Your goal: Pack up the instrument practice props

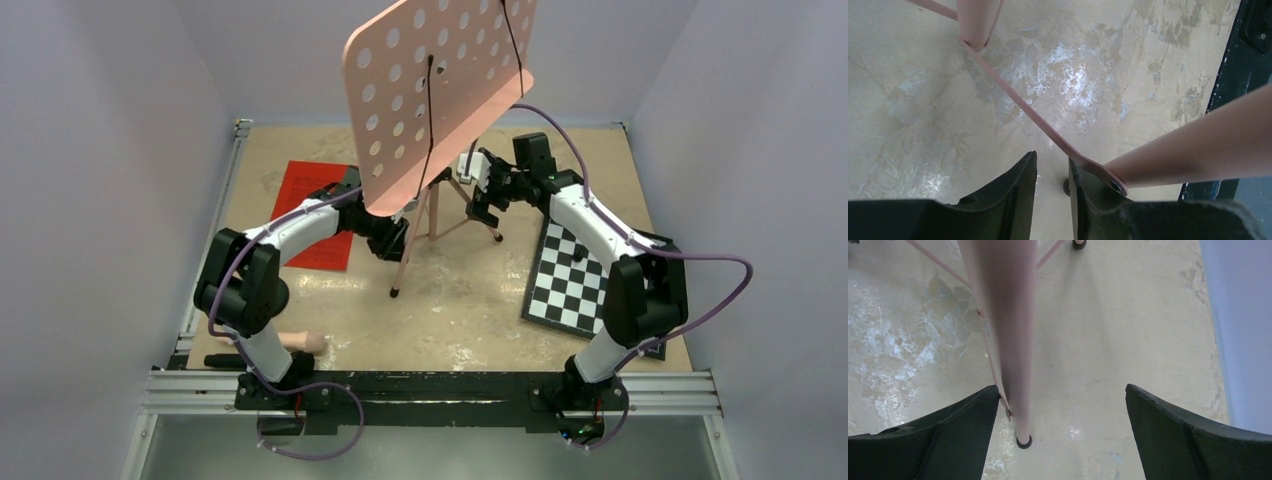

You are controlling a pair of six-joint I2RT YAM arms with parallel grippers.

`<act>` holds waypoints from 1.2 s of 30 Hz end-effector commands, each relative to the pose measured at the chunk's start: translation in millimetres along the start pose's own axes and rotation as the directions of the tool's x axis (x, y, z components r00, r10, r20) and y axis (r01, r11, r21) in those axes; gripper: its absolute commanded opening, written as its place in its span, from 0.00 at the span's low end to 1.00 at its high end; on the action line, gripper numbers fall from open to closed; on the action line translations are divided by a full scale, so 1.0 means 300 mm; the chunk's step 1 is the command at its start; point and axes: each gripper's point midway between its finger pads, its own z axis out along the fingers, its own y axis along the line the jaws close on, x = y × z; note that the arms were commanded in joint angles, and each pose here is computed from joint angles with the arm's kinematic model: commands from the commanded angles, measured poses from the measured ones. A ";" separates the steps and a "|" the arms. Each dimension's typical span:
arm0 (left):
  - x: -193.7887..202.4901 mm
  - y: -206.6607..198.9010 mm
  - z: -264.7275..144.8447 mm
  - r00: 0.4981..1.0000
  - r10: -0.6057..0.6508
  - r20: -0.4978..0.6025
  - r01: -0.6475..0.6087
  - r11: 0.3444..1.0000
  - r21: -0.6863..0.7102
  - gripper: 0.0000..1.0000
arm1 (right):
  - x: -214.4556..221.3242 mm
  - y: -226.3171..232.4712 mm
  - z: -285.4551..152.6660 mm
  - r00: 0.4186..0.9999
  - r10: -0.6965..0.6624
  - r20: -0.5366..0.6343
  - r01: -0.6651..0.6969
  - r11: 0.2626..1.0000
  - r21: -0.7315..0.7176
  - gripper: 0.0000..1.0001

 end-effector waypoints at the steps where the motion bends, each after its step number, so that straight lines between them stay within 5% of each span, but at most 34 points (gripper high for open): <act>1: -0.031 -0.123 0.001 0.992 0.122 0.012 -0.123 0.986 0.111 0.34 | -0.077 -0.179 -0.015 0.999 -0.051 0.016 0.047 0.984 0.171 0.99; 12: -0.010 -0.141 -0.023 0.988 0.150 -0.020 -0.148 0.985 0.091 0.34 | -0.032 -0.240 0.011 0.999 0.013 -0.033 -0.005 0.972 0.236 0.99; 19: -0.046 -0.057 -0.154 0.996 0.004 0.094 0.001 0.998 -0.057 0.43 | -0.043 -0.170 -0.055 1.000 0.007 -0.027 -0.001 0.979 0.203 0.99; 22: -0.118 -0.012 -0.271 0.975 -0.097 0.198 0.116 0.990 -0.086 0.44 | -0.063 -0.149 -0.090 1.000 0.009 -0.012 -0.006 0.978 0.208 0.99; 28: -0.382 -0.066 -0.485 0.922 0.015 0.388 0.046 0.988 -0.148 0.55 | -0.086 -0.083 -0.168 0.998 0.056 -0.010 -0.053 0.980 0.193 0.99; 36: -0.597 -0.140 -0.543 0.858 -0.250 0.448 0.220 0.968 0.118 0.63 | -0.131 -0.001 -0.271 0.995 0.101 0.015 -0.102 0.978 0.182 0.99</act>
